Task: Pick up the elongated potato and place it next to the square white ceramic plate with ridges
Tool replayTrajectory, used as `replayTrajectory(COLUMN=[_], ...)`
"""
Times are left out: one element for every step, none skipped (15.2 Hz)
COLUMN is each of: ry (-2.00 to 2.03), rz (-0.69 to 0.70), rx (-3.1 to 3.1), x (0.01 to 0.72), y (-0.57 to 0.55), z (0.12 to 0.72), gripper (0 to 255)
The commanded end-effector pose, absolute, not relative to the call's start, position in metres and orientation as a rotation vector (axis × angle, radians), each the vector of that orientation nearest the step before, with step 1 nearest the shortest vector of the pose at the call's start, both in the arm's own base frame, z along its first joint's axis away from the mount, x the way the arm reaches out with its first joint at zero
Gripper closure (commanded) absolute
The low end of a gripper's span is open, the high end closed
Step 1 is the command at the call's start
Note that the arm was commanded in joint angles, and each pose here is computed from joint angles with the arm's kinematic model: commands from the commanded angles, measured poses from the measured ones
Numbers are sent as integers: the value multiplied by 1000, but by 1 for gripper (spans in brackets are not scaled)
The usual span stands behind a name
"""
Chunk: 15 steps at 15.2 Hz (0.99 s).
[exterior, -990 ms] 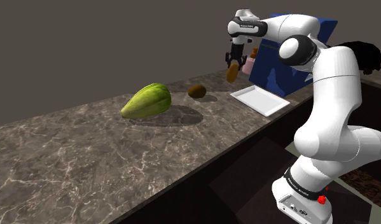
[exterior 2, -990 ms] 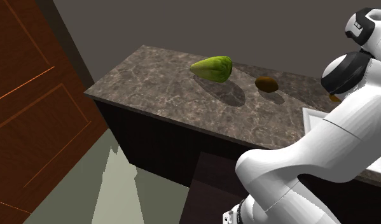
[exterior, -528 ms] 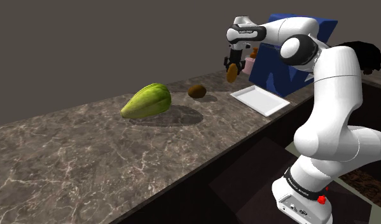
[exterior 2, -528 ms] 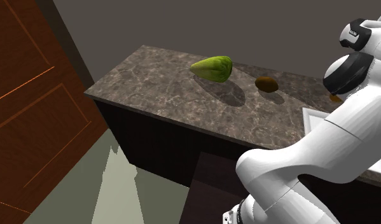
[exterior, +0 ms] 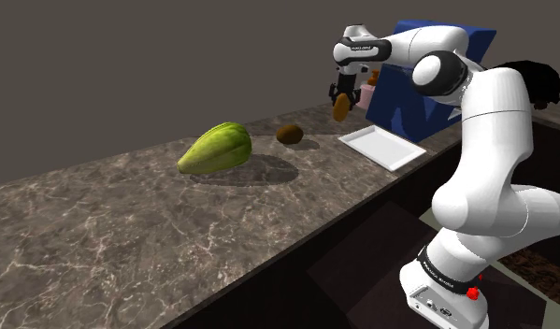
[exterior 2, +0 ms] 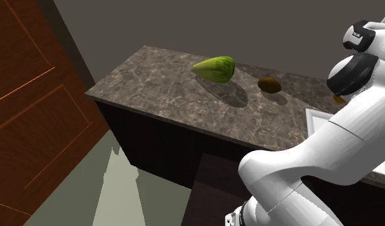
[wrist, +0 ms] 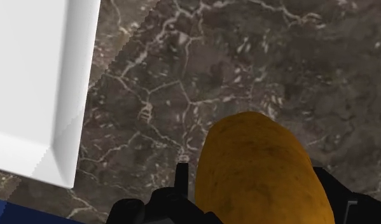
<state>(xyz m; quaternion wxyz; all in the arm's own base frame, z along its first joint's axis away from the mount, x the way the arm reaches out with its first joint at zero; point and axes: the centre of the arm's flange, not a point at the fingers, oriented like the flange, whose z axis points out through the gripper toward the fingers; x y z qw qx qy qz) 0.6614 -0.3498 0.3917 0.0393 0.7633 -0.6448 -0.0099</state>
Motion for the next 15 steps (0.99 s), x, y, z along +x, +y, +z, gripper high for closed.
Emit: replayTrajectory(ry=[-1970,-1971,-1970,-1970,-1970,-1970,-1970,-1970,-1970,-1970,-1970,-1970,-1970,-1970,-1970], rz=[-69,-69,-69,-69,-69,-69,-69,-69,-69,-69,-69,-69,-69,-69,-69], rx=[2339,2339,2339,2339,2339,2339,2339,2339,2339,2339,2339,2339,2339,2339,2339], x=[661,660,663,664,661,663,664,665,666,666,666,666,666,666,666], y=[-349,-352,-352,-353,-347,-347,-346,-346,-345,-345,-345,-345,-345,-345,-345], z=[374,375,374,373,380,393,406,419,429,429,429,429,429,429,429], gripper=[0,0,0,0,0,0,0,0,0,0,0,0,0,0,0])
